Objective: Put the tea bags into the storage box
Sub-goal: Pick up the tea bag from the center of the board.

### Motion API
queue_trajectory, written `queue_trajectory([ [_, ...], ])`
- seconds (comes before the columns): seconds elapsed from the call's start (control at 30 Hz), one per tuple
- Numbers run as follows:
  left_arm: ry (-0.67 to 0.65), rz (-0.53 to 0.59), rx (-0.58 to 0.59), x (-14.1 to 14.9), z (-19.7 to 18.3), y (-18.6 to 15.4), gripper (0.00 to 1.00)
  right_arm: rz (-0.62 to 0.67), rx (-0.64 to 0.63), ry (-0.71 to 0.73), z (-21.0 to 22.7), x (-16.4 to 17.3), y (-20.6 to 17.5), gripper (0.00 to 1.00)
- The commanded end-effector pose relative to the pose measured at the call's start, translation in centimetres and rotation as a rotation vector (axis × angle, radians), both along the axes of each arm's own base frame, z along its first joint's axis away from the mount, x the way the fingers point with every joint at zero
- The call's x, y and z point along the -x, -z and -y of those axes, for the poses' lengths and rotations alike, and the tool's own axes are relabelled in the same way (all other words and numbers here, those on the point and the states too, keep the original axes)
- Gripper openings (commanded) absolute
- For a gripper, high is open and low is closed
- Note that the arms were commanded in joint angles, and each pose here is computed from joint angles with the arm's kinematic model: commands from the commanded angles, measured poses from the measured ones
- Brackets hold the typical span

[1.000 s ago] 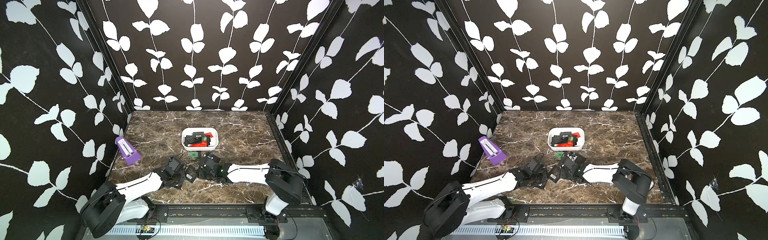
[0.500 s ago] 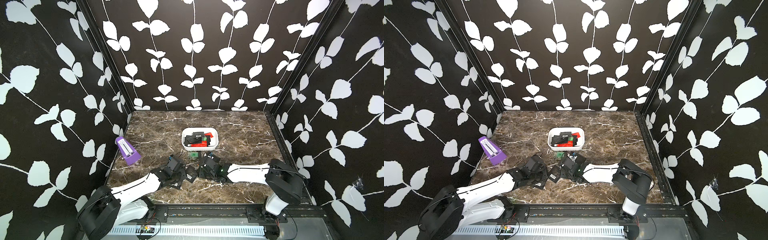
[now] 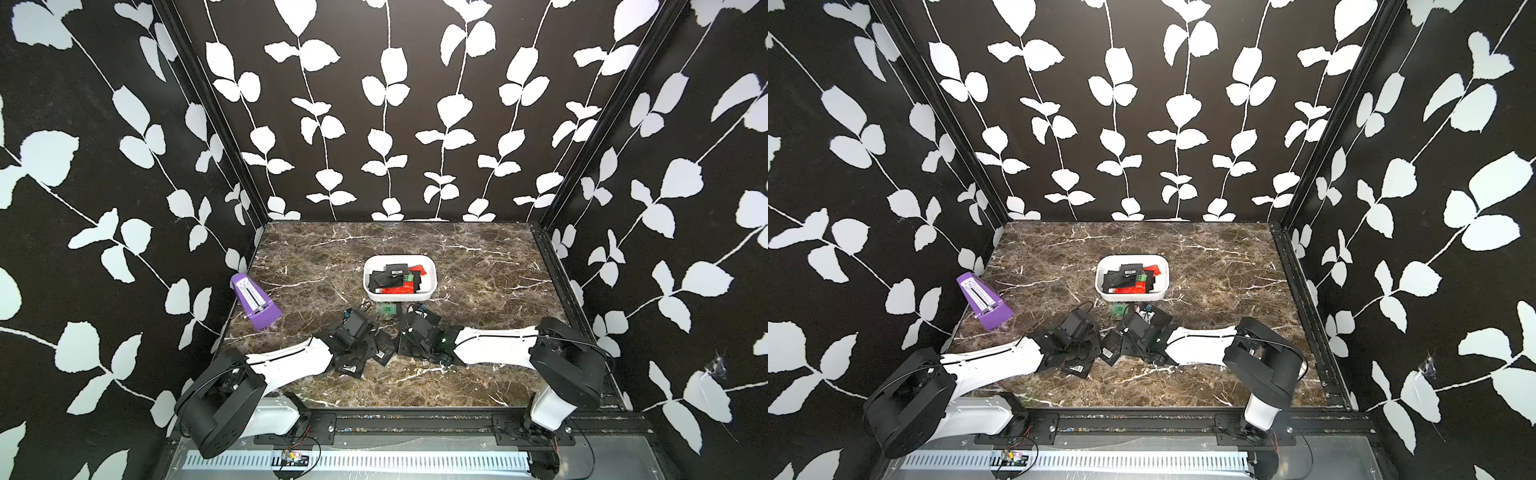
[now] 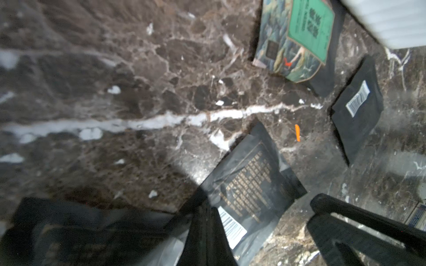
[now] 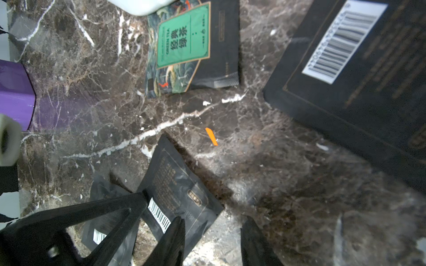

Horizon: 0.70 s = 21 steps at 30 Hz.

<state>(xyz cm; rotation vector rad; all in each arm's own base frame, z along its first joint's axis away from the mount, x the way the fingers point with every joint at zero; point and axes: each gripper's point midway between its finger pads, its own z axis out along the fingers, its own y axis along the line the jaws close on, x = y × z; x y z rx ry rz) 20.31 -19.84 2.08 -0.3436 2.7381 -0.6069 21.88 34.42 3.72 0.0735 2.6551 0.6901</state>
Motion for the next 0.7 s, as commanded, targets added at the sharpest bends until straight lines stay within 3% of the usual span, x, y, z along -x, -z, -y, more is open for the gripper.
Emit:
queue_trajectory([
  [0.0,0.013,-0.032,-0.048,0.9,-1.0,1.1,0.00,-0.001,-0.013,0.009,-0.3,-0.6,0.5,0.42],
  [0.37,0.009,-0.049,-0.052,1.8,-1.7,1.8,0.00,-0.053,-0.037,-0.006,-1.2,-0.4,2.1,0.38],
  [0.5,0.010,-0.050,-0.052,1.8,-1.6,1.9,0.00,-0.059,-0.037,-0.010,-1.2,-0.3,2.4,0.31],
  [0.67,0.016,-0.056,-0.051,1.9,-1.5,2.0,0.00,-0.044,-0.010,-0.019,-1.0,-0.5,2.3,0.15],
])
